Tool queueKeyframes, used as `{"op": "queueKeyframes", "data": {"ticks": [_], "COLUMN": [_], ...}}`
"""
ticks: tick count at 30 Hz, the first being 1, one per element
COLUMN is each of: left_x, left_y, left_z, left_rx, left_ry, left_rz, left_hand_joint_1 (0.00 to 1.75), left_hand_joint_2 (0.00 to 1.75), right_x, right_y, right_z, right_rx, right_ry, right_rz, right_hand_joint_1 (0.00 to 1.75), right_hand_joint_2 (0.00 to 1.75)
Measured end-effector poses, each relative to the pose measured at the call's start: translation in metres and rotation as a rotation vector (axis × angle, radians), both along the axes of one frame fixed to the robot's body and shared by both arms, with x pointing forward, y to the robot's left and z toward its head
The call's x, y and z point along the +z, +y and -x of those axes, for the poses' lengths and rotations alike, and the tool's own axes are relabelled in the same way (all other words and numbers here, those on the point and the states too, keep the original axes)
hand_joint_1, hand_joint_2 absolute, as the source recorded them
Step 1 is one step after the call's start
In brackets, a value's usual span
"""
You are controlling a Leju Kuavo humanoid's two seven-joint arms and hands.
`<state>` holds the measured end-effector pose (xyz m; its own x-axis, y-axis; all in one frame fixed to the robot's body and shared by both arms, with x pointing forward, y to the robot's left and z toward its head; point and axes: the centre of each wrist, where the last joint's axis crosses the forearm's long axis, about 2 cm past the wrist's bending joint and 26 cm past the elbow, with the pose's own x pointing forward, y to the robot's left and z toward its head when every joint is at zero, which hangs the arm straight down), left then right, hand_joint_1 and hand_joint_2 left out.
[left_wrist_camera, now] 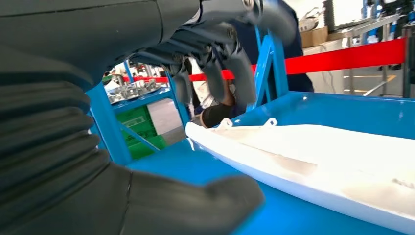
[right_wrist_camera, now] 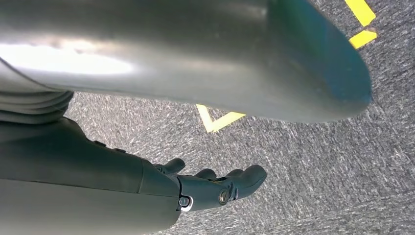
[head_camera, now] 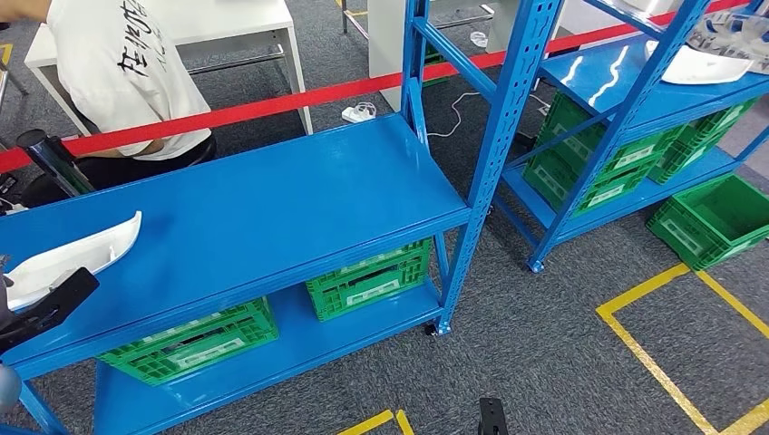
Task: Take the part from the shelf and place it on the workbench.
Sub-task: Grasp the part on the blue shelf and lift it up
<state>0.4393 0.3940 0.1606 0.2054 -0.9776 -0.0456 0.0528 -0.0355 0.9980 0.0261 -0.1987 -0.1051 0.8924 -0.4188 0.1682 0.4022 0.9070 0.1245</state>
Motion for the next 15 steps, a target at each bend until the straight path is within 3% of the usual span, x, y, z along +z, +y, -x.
{"op": "queueKeyframes", "data": {"ticks": [15], "left_x": [-0.0045], "left_y": [-0.0013], "left_z": [0.0024], "left_rx": [-0.002], "left_ry": [-0.001], "left_rz": [0.011], "left_hand_joint_1": [0.0], "left_hand_joint_2": [0.0], "right_x": [0.0], "right_y": [0.0], "right_z": [0.0004], "right_rx": [0.008], "right_ry": [-0.002], "right_rz": [0.001], "right_hand_joint_1": [0.0], "right_hand_joint_2": [0.0]}}
